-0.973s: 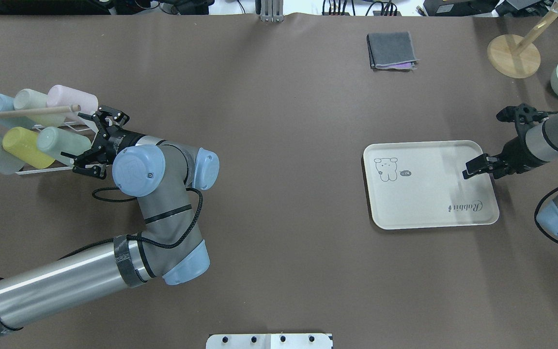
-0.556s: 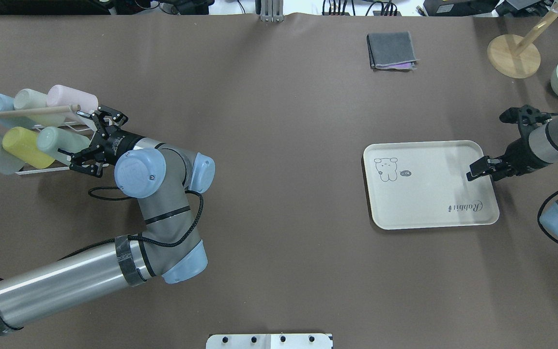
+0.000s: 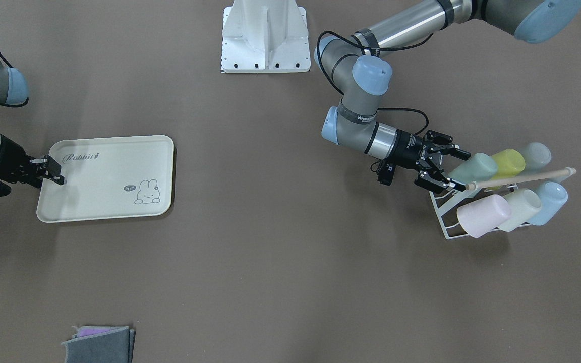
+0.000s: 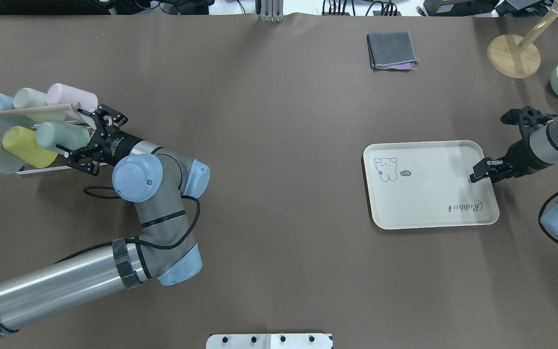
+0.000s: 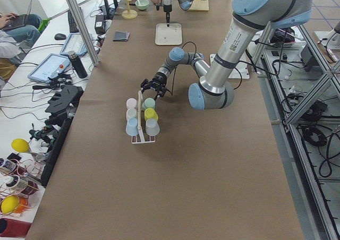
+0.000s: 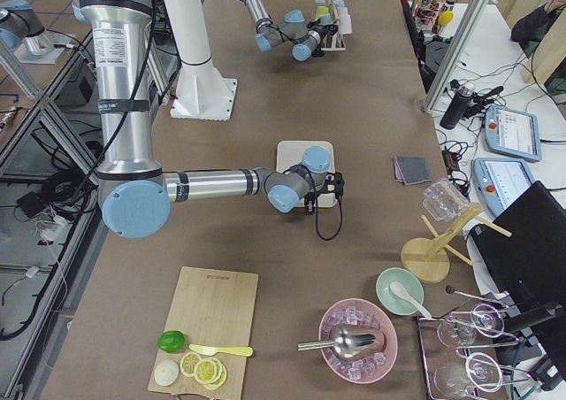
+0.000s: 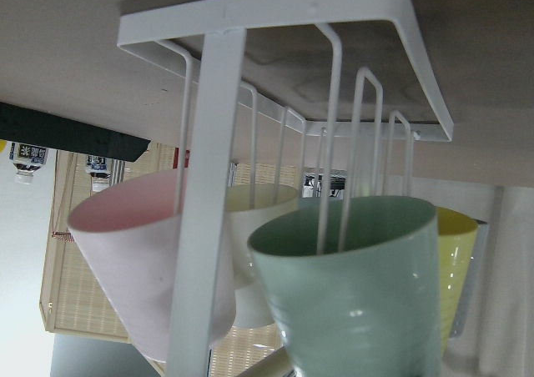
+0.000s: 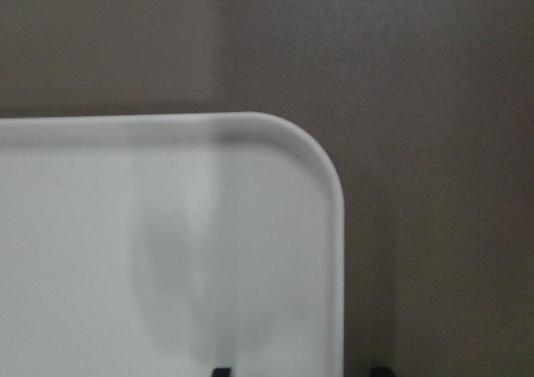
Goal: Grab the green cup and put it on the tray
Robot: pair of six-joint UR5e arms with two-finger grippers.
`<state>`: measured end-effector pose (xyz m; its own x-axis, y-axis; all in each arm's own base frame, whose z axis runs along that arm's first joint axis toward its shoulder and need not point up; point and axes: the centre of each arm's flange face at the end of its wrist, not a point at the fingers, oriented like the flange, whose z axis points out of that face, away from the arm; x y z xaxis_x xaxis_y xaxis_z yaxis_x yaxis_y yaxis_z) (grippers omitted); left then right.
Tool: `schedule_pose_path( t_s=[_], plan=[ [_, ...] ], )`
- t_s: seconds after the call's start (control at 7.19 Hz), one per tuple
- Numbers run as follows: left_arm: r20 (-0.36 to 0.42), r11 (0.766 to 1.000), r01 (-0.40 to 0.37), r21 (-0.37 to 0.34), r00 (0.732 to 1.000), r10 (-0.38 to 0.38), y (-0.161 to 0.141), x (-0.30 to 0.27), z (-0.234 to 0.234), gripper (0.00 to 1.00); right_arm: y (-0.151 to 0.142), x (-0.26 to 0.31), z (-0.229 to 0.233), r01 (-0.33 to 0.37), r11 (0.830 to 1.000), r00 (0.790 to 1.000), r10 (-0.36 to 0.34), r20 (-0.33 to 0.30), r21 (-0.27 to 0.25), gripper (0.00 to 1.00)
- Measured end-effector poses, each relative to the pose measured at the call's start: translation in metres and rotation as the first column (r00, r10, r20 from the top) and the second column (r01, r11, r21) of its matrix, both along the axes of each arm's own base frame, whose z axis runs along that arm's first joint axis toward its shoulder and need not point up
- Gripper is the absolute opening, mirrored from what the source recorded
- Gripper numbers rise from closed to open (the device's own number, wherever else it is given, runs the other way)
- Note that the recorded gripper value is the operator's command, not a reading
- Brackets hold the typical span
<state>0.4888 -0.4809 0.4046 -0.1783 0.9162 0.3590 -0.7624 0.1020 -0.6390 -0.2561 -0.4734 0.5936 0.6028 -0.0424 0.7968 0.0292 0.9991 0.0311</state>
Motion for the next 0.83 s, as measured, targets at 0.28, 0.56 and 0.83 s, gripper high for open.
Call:
schedule_pose_path(
  t_s=[0.28, 0.56, 0.83],
  plan=[
    [0.007, 1.000, 0.010, -0.014, 1.000, -0.010, 0.002, -0.004, 0.010, 0.91, -0.001, 0.002, 0.000, 0.000, 1.000, 1.000, 0.000, 0.002, 0.005, 0.00],
    [-0.005, 0.999, 0.032, -0.036, 0.999, -0.033, 0.004, -0.006, 0.014, 0.92, -0.003, 0.005, -0.001, -0.001, 1.000, 1.000, 0.001, 0.007, 0.002, 0.00],
    [-0.027, 0.996, 0.052, -0.072, 0.998, -0.055, 0.009, -0.004, 0.013, 0.92, -0.007, 0.011, -0.001, -0.003, 1.000, 1.000, 0.003, 0.011, 0.007, 0.00]
  ],
)
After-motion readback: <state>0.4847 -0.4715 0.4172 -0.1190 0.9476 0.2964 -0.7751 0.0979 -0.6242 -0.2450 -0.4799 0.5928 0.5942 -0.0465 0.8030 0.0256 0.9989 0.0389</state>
